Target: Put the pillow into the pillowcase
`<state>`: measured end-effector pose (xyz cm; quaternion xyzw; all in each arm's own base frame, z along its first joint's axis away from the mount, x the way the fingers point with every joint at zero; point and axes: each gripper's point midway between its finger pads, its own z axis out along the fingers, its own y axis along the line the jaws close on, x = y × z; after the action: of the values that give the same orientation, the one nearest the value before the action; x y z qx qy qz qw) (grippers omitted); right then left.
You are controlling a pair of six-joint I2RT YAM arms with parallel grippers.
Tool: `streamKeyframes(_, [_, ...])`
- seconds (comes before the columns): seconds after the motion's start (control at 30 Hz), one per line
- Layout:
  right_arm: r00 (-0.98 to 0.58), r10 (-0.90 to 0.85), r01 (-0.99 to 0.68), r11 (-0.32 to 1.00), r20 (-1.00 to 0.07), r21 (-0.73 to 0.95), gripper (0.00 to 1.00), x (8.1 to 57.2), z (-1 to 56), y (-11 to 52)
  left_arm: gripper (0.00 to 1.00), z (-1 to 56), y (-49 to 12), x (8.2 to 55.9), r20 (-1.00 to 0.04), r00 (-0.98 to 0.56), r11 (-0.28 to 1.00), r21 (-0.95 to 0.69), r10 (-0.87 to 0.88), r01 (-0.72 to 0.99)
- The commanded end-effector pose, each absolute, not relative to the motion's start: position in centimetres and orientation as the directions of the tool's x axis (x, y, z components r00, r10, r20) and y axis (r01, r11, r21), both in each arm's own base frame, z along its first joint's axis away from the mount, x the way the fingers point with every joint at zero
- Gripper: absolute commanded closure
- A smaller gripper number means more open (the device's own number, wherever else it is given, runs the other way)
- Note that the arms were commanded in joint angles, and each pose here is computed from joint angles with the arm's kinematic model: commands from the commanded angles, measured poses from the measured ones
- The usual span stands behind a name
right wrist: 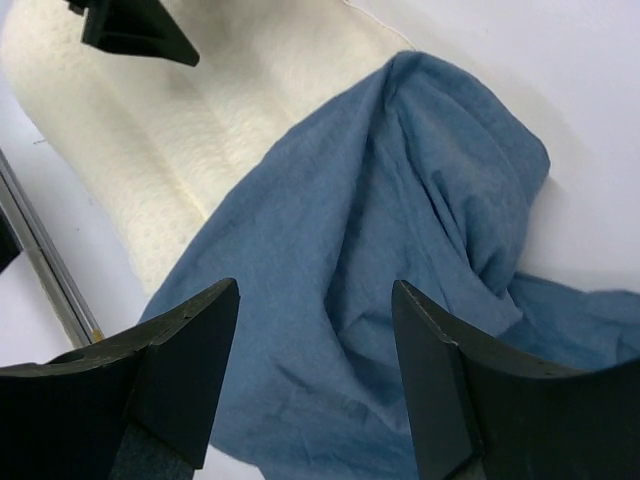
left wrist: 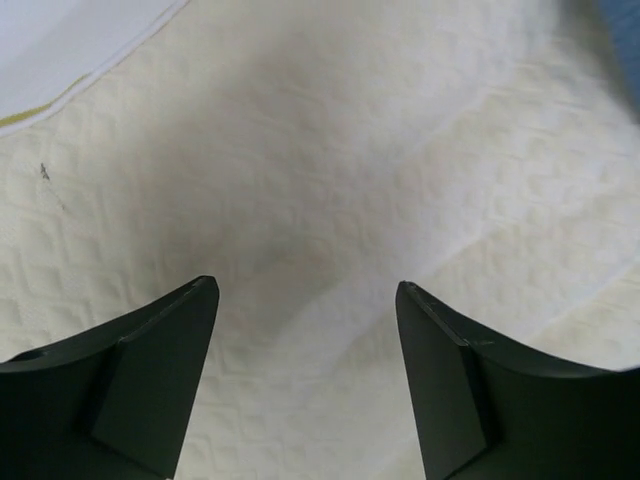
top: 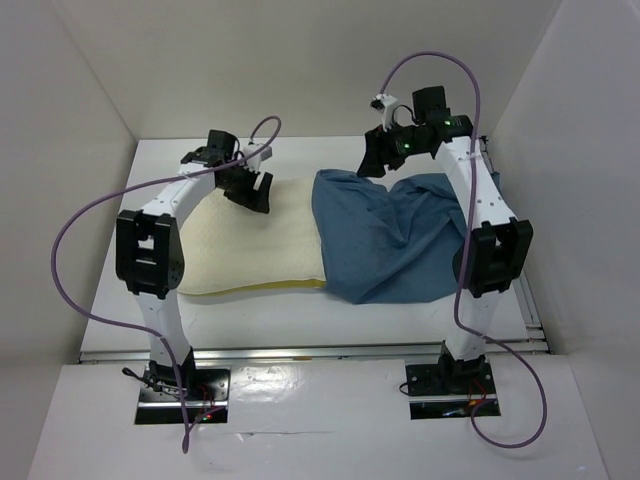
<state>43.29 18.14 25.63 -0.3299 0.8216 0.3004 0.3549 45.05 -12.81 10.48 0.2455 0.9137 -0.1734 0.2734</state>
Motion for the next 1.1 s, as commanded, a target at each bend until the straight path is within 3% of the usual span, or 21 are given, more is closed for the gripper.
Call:
streamKeyframes(0.0, [-0.543,-0.310,-0.779,0.533,-0.780,0.330,0.29,44.6,24.6,20.0,0.15,14.1,-14.9,43.9,-0.629,-0.692,0.726,-0.280,0.355,0.627])
streamKeyframes(0.13, [-0.572,-0.312,-0.768,0.527,-0.758,0.363,0.27,46.7,21.9,20.6,0.15,15.0,-15.1,43.5,-0.611,-0.713,0.709,-0.329,0.343,0.623])
streamKeyframes(0.5, [-0.486,-0.392,-0.835,0.472,-0.781,0.282,0.01,52.1,15.5,21.8,0.17,16.1,-15.2,40.8,-0.605,-0.731,0.708,-0.362,0.317,0.607])
streamKeyframes(0.77, [-0.393,-0.481,-0.902,0.369,-0.784,0.225,0.01,52.2,9.8,22.2,0.18,16.5,-14.9,40.9,-0.600,-0.743,0.732,-0.358,0.296,0.580])
streamKeyframes(0.97, [-0.465,-0.565,-0.884,0.268,-0.681,0.382,0.01,47.7,4.7,22.5,0.18,16.2,-15.2,43.1,-0.584,-0.764,0.747,-0.372,0.274,0.552])
streamKeyframes(1.03, [-0.476,-0.595,-0.873,0.229,-0.648,0.430,0.12,45.7,3.6,22.5,0.18,15.7,-15.3,43.6,-0.561,-0.788,0.754,-0.394,0.256,0.525])
streamKeyframes(1.07, [-0.479,-0.597,-0.868,0.214,-0.643,0.448,0.23,45.0,3.5,22.5,0.18,16.1,-15.0,44.3,-0.574,-0.781,0.758,-0.387,0.247,0.525])
